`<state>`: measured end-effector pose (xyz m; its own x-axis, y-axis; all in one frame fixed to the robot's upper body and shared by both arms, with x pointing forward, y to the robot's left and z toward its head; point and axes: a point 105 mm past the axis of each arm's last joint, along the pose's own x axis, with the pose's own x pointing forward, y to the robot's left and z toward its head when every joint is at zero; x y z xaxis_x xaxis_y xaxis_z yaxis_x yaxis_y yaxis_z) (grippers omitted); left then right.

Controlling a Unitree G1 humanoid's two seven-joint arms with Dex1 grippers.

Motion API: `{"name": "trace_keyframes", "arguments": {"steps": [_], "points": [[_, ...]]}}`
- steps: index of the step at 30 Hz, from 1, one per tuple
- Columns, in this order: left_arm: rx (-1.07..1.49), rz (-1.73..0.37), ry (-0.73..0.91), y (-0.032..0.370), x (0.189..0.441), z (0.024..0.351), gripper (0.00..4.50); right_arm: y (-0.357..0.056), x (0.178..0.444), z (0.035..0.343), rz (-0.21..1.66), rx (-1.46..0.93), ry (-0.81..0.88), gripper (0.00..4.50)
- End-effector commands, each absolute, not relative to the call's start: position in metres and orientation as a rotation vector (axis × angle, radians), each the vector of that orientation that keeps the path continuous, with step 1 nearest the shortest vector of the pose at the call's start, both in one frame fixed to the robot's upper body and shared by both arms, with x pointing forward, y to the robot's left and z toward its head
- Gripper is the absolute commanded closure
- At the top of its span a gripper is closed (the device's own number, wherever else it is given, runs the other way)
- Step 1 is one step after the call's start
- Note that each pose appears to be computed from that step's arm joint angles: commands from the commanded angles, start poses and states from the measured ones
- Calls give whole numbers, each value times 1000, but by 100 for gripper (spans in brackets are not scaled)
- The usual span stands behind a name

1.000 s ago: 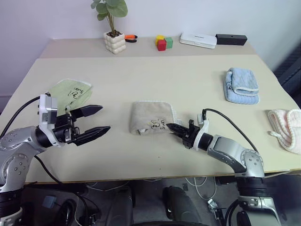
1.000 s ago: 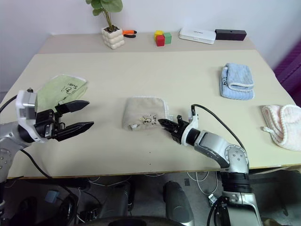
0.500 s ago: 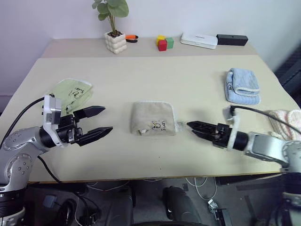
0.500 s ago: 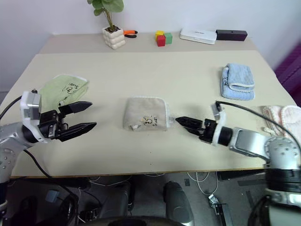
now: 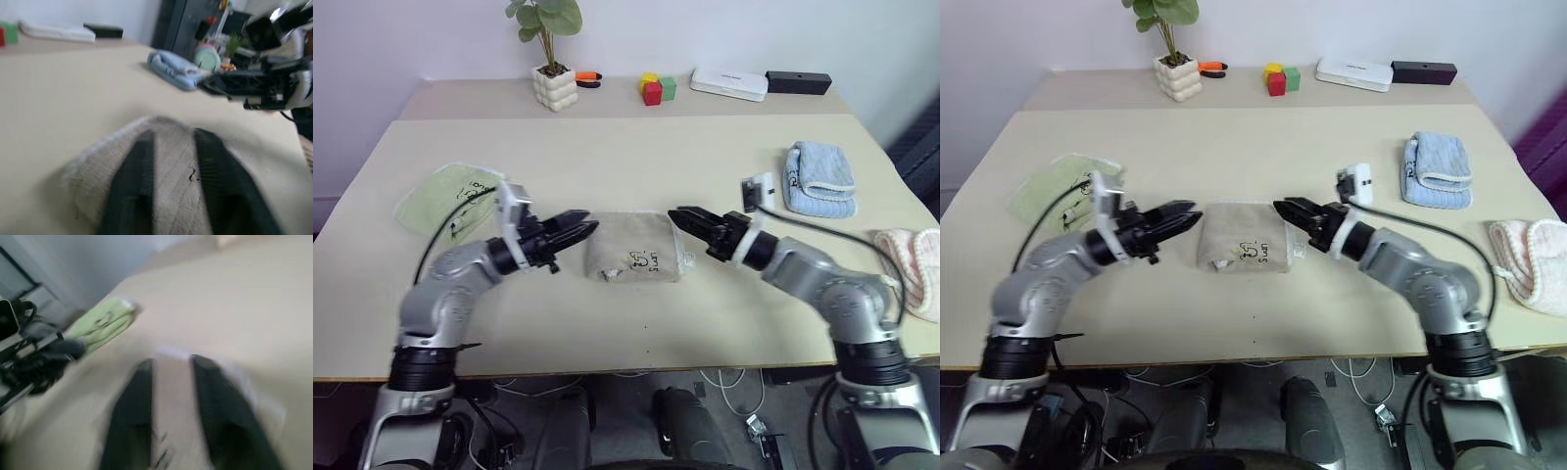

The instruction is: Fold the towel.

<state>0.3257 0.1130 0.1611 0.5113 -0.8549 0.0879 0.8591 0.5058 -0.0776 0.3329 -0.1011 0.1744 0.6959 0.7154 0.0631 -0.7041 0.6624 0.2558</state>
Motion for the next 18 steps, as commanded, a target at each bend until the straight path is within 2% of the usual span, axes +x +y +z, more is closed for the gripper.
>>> {"name": "trace_keyframes", "arguments": {"steps": [1,7,14,18], "points": [[-62,-952,-157,96,349,170,447,-86,333,186,811,198,-122,449],[-129,-893,-183,79,368,163,447,-68,330,156,807,134,-148,449],[-124,-910,-76,60,368,115,447,-73,352,116,641,8,-142,449],[-98,-922,-13,57,363,92,447,-80,351,86,582,-13,-87,449]]}}
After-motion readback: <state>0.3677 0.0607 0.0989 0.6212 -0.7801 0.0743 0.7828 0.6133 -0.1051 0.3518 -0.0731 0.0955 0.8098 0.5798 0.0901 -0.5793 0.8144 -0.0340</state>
